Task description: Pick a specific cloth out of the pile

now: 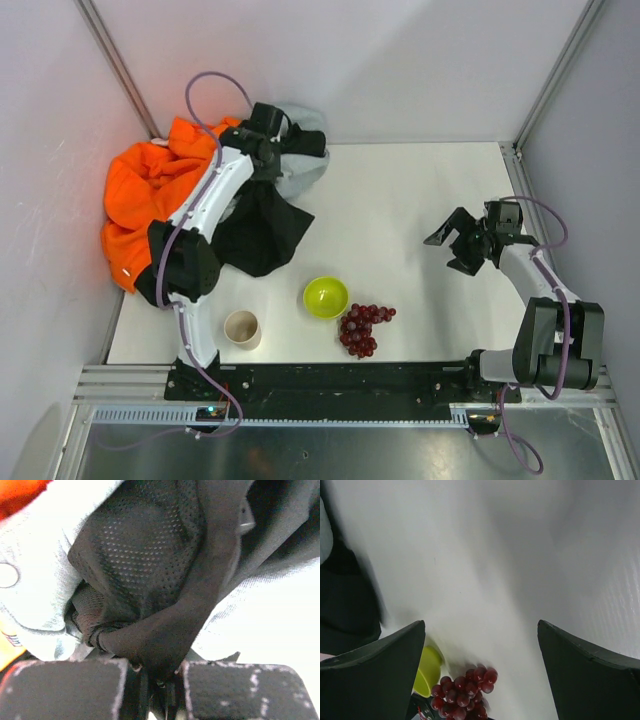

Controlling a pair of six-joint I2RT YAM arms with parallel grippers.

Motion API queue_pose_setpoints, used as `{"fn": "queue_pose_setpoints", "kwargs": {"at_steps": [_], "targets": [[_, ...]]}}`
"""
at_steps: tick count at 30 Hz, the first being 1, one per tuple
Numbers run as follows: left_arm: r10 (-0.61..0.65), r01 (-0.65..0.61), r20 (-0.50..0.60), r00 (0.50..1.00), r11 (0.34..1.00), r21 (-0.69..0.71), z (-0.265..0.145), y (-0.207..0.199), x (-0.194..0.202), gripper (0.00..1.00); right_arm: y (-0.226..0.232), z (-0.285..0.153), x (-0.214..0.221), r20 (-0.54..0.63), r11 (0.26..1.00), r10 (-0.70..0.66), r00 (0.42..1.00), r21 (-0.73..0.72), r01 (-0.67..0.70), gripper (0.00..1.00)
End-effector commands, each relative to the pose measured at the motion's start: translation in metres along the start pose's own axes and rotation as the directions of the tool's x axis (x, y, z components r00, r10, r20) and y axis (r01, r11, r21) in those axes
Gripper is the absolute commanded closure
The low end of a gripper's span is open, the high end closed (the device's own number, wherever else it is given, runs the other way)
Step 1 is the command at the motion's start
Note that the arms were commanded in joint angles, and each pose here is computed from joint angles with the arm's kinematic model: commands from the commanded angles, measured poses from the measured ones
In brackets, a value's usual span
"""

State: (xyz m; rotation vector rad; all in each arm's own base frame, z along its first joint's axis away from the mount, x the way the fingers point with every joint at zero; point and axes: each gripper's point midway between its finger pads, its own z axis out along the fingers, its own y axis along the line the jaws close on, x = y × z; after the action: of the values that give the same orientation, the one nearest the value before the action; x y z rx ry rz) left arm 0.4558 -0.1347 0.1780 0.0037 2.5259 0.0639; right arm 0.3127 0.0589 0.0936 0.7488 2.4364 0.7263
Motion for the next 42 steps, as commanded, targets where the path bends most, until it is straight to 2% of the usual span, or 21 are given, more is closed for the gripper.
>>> {"fn": "queue_pose_setpoints", "kwargs": {"at_steps": [1, 4, 8, 12, 18, 21, 27, 29, 32, 35, 36, 38, 42], "targets": [[-0.083, 0.091, 0.367, 0.926, 0.996, -0.004, -0.088, 0.021, -0.103, 0.99, 0.021, -0.005, -0.013, 0.014, 0.998, -0.036, 0.999, -0.048, 0.037, 0.01], [-0.118, 0.166, 0.468, 0.876, 0.984, -0.063, -0.127, 0.053, -0.123, 0.99, 0.023, -0.005, -0.013, 0.013, 0.998, -0.040, 0.999, -0.048, 0.041, 0.01], [-0.180, 0.288, 0.538, 0.823, 0.950, -0.124, -0.162, 0.106, -0.127, 0.99, 0.025, -0.005, -0.010, 0.005, 0.998, -0.048, 0.999, -0.047, 0.048, 0.01], [-0.209, 0.382, 0.540, 0.815, 0.895, -0.230, -0.171, 0.163, -0.104, 0.99, 0.028, -0.003, -0.008, 0.000, 0.997, -0.056, 0.998, -0.053, 0.056, 0.01], [-0.247, 0.421, 0.431, 0.868, 0.826, -0.374, -0.144, 0.212, -0.035, 0.99, 0.032, 0.000, -0.006, -0.006, 0.996, -0.066, 0.998, -0.062, 0.066, 0.01], [-0.299, 0.427, 0.343, 0.891, 0.808, -0.406, -0.116, 0.220, 0.007, 0.99, 0.034, 0.002, -0.004, -0.014, 0.995, -0.071, 0.997, -0.065, 0.070, 0.01], [-0.402, 0.423, 0.151, 0.903, 0.774, -0.470, -0.055, 0.233, 0.078, 0.96, 0.039, 0.005, -0.002, -0.023, 0.993, -0.093, 0.995, -0.073, 0.091, 0.01], [-0.415, 0.406, 0.093, 0.905, 0.778, -0.480, -0.037, 0.230, 0.091, 0.88, 0.044, 0.005, -0.002, -0.022, 0.991, -0.113, 0.993, -0.080, 0.111, 0.01], [-0.424, 0.382, 0.022, 0.905, 0.789, -0.481, -0.014, 0.226, 0.103, 0.66, 0.050, 0.003, -0.004, -0.016, 0.987, -0.139, 0.990, -0.088, 0.137, 0.01], [-0.426, 0.370, -0.010, 0.905, 0.798, -0.477, 0.000, 0.224, 0.104, 0.17, 0.054, 0.003, -0.001, -0.021, 0.984, -0.155, 0.988, -0.093, 0.153, 0.01], [-0.424, 0.368, -0.013, 0.906, 0.800, -0.475, 0.002, 0.224, 0.103, 0.09, 0.056, 0.003, 0.001, -0.026, 0.983, -0.161, 0.987, -0.093, 0.158, 0.01], [-0.421, 0.366, -0.013, 0.907, 0.802, -0.472, 0.004, 0.224, 0.100, 0.03, 0.055, 0.004, 0.004, -0.035, 0.983, -0.166, 0.986, -0.089, 0.162, 0.01], [-0.418, 0.359, -0.021, 0.908, 0.804, -0.474, 0.008, 0.224, 0.099, 0.01, 0.053, 0.004, 0.007, -0.043, 0.982, -0.172, 0.984, -0.080, 0.168, 0.01]]}}
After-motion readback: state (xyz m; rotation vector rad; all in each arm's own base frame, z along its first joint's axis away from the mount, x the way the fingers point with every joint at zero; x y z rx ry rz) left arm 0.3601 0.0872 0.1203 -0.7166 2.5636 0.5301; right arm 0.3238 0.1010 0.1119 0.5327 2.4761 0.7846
